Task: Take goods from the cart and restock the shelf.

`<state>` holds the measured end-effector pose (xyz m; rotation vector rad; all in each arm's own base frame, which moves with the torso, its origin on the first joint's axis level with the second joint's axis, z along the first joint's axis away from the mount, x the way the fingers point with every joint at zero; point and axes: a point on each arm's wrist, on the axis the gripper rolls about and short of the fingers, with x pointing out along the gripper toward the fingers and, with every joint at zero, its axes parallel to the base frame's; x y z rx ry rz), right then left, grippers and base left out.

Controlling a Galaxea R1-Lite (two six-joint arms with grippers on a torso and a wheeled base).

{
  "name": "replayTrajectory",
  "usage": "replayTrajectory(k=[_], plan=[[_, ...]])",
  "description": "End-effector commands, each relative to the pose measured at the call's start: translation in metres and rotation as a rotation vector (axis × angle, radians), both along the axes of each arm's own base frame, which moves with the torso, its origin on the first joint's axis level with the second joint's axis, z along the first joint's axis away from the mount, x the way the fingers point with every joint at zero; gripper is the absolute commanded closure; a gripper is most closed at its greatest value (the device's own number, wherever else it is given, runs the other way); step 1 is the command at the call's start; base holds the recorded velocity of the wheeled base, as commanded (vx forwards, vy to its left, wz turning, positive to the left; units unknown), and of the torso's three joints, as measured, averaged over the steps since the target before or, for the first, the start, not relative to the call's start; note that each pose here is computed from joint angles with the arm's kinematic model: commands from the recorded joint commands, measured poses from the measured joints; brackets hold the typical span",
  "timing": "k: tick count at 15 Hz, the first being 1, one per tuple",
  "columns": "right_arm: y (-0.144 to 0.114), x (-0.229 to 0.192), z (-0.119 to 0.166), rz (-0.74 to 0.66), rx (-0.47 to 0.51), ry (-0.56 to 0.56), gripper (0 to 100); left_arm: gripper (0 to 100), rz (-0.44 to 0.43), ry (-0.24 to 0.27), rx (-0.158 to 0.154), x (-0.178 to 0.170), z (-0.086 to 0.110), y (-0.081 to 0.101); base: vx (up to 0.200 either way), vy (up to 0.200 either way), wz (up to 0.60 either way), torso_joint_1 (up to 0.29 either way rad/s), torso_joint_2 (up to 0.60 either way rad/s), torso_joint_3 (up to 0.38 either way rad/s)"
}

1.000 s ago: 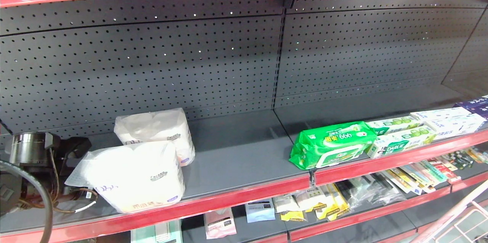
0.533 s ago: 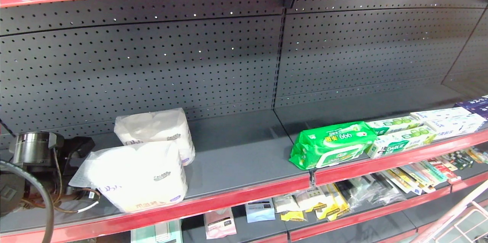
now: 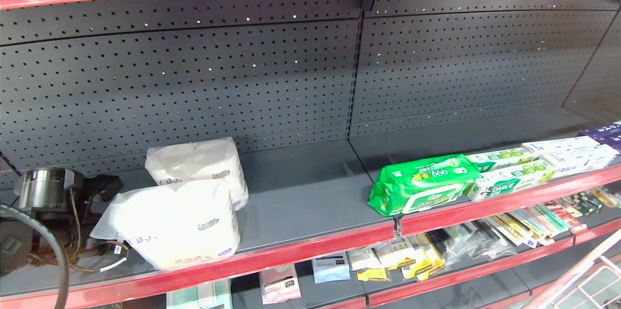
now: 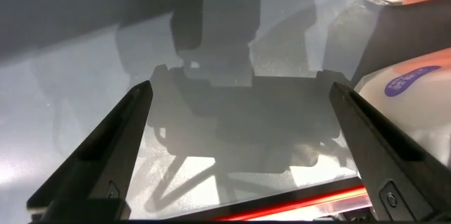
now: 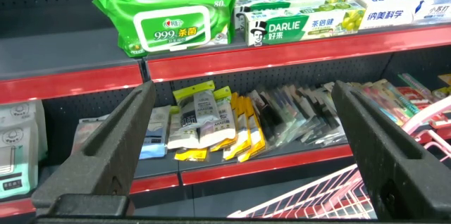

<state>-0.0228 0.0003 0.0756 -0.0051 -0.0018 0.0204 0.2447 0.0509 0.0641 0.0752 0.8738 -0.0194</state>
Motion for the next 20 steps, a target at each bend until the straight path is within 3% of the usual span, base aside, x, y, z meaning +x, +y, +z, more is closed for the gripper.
replayTrajectory(k=[1,10,11,14,15,17,19,20], plan=[[0.0,0.0,0.0,0.001,-0.001,0.0,0,0,0.0,-0.002,0.001,0.0,0.001,0.0,0.0,0.0,0.0,0.0,0.0,0.0],[0.0,0.0,0.0,0.001,-0.001,0.0,0,0,0.001,-0.007,0.003,-0.001,0.002,0.0,0.0,0.0,0.0,0.0,0.0,0.0],[0.0,0.0,0.0,0.001,-0.001,0.0,0,0,0.022,-0.028,0.012,-0.004,0.007,0.004,0.0,0.0,0.0,0.0,0.0,0.0],[0.0,0.0,0.0,0.001,0.001,0.0,0,0,0.17,-0.223,0.098,-0.035,0.058,0.028,0.0,0.0,0.0,0.0,0.0,0.0],[0.0,0.0,0.0,0.001,0.001,0.0,0,0,0.182,-0.243,0.106,-0.04,0.062,0.029,0.0,0.0,0.0,0.0,0.0,0.0],[0.0,0.0,0.0,0.001,0.001,0.0,0,0,0.249,-0.405,0.164,-0.095,0.093,0.017,0.0,0.0,0.0,0.0,0.0,0.0],[0.0,0.0,0.0,0.001,-0.001,0.0,0,0,0.233,-0.569,0.187,-0.141,0.105,-0.006,0.0,0.0,0.0,0.0,0.0,0.0],[0.0,0.0,0.0,0.001,-0.001,0.0,0,0,0.215,-0.609,0.19,-0.153,0.105,-0.013,0.0,0.0,0.0,0.0,0.0,0.0]])
